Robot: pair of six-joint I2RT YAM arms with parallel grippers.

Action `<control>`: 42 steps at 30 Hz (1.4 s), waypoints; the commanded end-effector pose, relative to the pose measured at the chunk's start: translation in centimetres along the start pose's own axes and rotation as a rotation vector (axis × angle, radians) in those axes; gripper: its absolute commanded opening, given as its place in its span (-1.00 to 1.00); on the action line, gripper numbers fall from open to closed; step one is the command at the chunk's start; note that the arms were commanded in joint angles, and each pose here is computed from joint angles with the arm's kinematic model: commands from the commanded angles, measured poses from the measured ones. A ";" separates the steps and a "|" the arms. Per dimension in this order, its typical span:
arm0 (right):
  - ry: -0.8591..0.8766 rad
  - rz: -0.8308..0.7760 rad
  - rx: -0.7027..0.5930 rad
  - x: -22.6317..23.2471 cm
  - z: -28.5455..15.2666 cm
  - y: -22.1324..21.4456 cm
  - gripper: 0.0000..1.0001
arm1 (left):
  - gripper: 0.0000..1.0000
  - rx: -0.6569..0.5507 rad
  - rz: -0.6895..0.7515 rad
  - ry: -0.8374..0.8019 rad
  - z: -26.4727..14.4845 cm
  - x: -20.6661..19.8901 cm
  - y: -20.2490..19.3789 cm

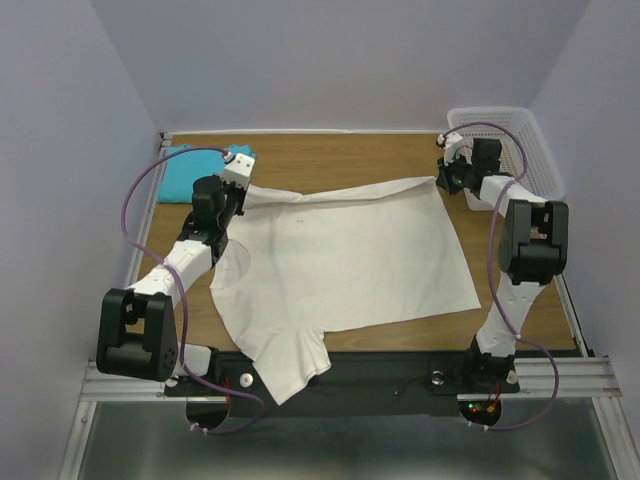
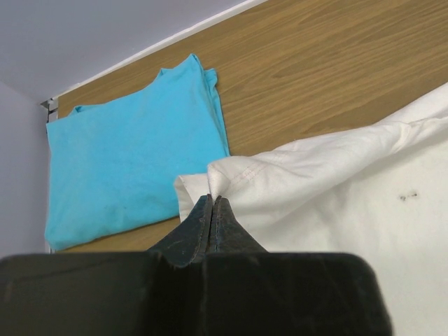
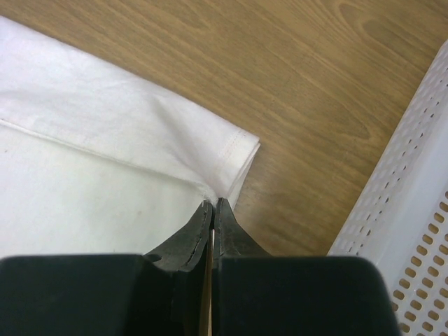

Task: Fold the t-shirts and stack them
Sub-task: Fold the tshirt

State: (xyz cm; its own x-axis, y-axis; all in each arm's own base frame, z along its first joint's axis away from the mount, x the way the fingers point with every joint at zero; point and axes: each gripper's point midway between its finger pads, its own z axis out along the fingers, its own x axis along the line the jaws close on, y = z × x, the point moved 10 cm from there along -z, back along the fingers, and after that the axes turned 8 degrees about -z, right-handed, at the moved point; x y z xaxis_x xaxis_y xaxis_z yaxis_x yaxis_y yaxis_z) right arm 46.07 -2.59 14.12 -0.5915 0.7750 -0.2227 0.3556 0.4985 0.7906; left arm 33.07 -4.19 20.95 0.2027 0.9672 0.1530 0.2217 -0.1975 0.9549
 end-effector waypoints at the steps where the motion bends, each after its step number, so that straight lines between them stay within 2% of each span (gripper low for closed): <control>1: -0.078 -0.069 -0.069 -1.1 -2.3 2.3 -0.99 | -1.00 -0.063 0.001 0.026 -0.6 0.2 1.2; 27: -0.065 -0.113 -0.025 0.3 -3.1 0.0 -0.99 | -1.00 -0.037 0.002 0.037 -0.6 0.3 0.4; 42: -0.042 -0.104 -0.002 1.0 -2.8 -1.2 -0.92 | -1.00 -0.026 -0.005 0.011 -0.5 -0.1 0.0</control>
State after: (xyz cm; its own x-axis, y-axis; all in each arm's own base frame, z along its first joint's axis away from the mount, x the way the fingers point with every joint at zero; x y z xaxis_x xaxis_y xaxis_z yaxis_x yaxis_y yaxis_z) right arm 43.41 -3.00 13.47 -0.6141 0.7333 -0.2919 0.3169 0.5678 0.7597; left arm 32.76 -3.98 20.27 0.1864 0.9698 0.1573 0.2446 -0.2009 0.9486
